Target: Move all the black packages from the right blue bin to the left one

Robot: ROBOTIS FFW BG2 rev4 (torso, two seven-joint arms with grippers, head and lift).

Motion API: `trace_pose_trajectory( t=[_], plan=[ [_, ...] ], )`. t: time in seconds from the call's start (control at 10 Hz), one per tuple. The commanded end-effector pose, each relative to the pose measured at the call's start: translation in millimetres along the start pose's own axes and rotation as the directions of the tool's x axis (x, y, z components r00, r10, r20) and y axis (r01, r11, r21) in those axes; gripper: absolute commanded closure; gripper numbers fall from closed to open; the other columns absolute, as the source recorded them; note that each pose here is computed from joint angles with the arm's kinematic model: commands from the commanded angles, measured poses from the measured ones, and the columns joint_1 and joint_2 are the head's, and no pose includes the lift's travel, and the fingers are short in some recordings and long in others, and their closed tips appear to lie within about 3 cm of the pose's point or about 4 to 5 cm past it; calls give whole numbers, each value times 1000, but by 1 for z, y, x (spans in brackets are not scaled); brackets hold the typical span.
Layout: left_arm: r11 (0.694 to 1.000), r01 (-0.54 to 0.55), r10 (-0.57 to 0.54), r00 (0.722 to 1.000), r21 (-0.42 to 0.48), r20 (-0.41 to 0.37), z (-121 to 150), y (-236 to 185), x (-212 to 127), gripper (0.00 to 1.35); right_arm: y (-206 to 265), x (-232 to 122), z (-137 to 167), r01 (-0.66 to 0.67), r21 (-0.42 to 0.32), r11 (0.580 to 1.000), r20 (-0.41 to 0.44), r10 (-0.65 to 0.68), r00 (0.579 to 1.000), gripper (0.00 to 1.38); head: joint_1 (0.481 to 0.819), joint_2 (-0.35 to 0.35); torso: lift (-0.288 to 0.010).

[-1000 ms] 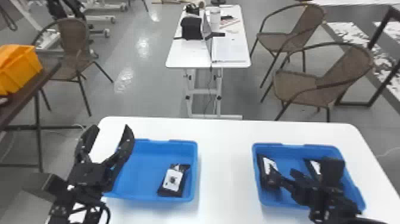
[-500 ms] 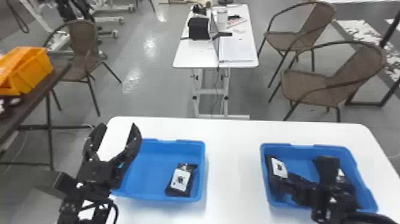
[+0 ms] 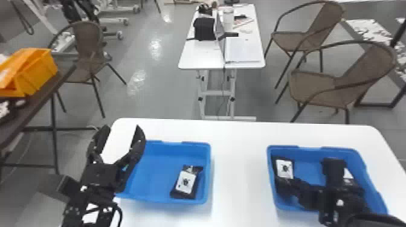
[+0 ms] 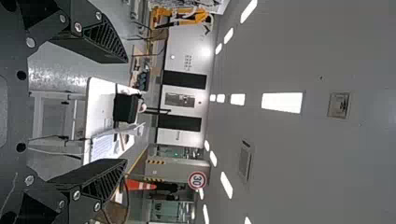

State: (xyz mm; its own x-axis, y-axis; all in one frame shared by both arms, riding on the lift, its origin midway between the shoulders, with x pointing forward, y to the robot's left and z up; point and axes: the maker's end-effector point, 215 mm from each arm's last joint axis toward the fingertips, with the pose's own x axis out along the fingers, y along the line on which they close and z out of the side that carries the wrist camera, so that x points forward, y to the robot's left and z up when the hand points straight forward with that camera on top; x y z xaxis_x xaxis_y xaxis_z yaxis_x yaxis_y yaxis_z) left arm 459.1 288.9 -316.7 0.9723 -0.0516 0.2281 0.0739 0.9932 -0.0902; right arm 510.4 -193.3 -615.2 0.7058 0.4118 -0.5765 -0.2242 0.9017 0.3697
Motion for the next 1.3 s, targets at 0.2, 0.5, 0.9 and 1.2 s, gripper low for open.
trace_pose_trajectory(
  t=[0.2,0.5,0.9,1.2],
  plan=[
    [1000,-13,13,1000,-2,6,-1,5,-4,294,8,-8,12,14,28,1000,73,-16,997,1029,695,116,0],
    [1000,-14,14,1000,-2,21,2,5,-4,294,8,-23,26,52,-11,999,131,-50,990,1033,695,112,0],
    [1000,-9,9,1000,-10,21,3,2,-1,288,44,-66,87,26,-156,987,232,11,973,1032,695,107,0],
    [997,0,-2,1000,-83,-20,-9,-8,9,294,127,-77,167,-137,-342,930,258,233,938,1033,695,134,0]
  ],
)
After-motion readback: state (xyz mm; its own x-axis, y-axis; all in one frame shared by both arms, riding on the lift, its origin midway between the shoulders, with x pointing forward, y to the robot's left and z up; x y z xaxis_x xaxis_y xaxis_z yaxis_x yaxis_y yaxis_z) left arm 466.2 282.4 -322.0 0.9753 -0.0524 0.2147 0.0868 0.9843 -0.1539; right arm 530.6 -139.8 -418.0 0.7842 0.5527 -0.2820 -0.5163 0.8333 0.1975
